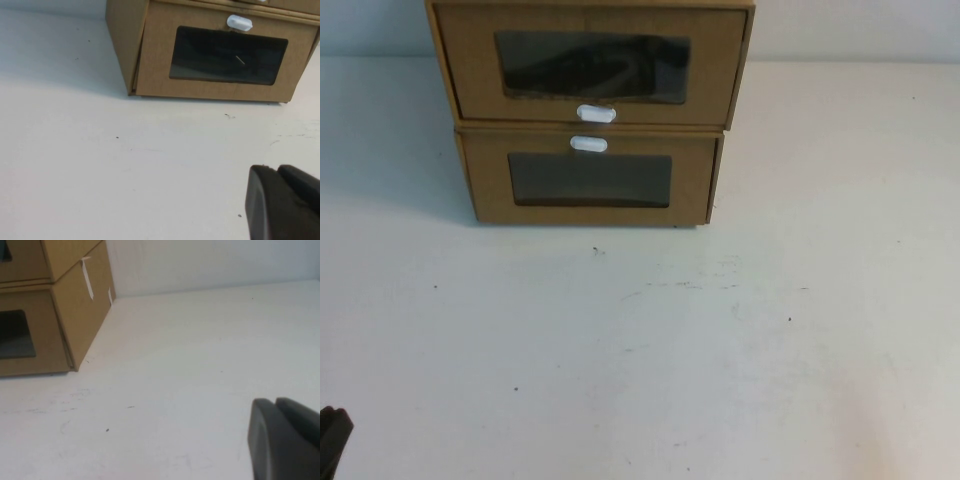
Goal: Close the shoe box
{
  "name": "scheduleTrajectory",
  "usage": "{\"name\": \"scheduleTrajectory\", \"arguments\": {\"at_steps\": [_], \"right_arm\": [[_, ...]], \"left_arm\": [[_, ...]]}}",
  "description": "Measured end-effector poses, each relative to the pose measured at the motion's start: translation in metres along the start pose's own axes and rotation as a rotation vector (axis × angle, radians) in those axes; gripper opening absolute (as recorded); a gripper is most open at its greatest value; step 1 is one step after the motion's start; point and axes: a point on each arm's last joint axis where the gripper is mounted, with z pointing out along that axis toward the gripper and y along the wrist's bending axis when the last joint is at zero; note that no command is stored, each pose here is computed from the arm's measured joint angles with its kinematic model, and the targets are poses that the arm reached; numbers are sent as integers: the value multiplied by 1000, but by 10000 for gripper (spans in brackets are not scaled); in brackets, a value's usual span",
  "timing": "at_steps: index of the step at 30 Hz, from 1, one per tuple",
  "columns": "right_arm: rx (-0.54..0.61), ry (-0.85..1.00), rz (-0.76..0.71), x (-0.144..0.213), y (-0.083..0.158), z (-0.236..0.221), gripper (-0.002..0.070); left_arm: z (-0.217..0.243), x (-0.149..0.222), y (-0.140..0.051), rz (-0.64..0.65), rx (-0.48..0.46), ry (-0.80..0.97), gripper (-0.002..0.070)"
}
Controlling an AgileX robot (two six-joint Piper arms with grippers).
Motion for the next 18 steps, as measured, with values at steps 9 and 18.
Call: {"name": "scheduleTrajectory", "arguments": {"at_steps": [9,18], "right_arm": [[-41,100,-60,9,3,-1,-11],[-80,177,-126,16,6,-2,-11]], "left_arm": [[0,0,0,0,1,2,-2],[0,0,0,0,1,2,-2]]}}
